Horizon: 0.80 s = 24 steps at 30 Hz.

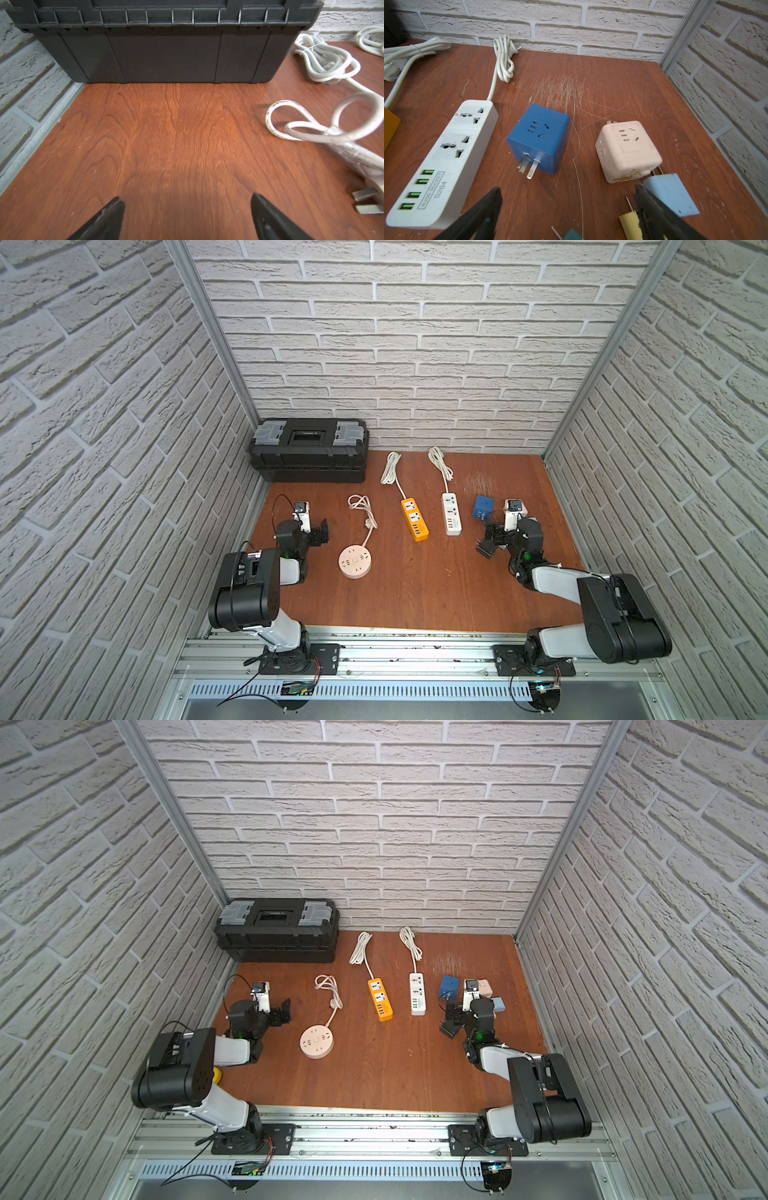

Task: Pull the plug off the socket
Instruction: Reset both arms

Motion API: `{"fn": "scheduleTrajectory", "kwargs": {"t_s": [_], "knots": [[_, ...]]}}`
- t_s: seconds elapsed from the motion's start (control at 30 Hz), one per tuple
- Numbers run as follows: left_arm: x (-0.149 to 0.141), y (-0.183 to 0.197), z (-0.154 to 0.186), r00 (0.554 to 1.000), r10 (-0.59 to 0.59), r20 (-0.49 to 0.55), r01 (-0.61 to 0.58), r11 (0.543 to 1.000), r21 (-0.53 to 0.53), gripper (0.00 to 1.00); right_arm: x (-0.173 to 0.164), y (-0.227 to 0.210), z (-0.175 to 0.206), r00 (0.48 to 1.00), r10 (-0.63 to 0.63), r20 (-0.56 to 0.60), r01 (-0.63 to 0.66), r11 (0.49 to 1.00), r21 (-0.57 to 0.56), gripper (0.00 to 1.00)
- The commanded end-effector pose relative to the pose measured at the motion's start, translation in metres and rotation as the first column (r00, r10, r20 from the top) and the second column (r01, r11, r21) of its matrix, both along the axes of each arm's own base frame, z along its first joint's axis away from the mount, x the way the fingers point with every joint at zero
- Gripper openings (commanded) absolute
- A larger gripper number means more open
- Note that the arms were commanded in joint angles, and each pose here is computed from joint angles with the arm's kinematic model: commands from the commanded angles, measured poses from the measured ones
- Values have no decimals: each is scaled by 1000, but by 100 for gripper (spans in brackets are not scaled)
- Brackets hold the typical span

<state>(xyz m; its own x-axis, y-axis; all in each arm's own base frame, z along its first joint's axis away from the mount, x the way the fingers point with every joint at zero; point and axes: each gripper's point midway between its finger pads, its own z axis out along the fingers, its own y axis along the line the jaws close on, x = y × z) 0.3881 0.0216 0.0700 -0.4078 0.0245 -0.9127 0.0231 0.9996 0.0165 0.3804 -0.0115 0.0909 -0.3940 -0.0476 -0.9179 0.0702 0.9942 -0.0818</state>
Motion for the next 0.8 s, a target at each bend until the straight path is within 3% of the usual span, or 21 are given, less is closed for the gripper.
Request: {"fn": "scheduleTrajectory", "kwargs": {"t_s": [0.0, 0.13, 0.77], "knots": [[8, 3, 19, 998, 13, 67, -13, 1000, -3, 98, 7, -1, 7, 995, 6, 101, -5, 1000, -10, 100], [8, 3, 19, 998, 14, 67, -14, 1000, -3, 98, 14, 0, 4, 1000, 13, 28, -13, 1000, -13, 100], [8, 3, 19, 998, 14, 67, -14, 1000, -2, 98, 15, 0, 4, 999, 10, 30, -10, 1000, -11, 99]]}}
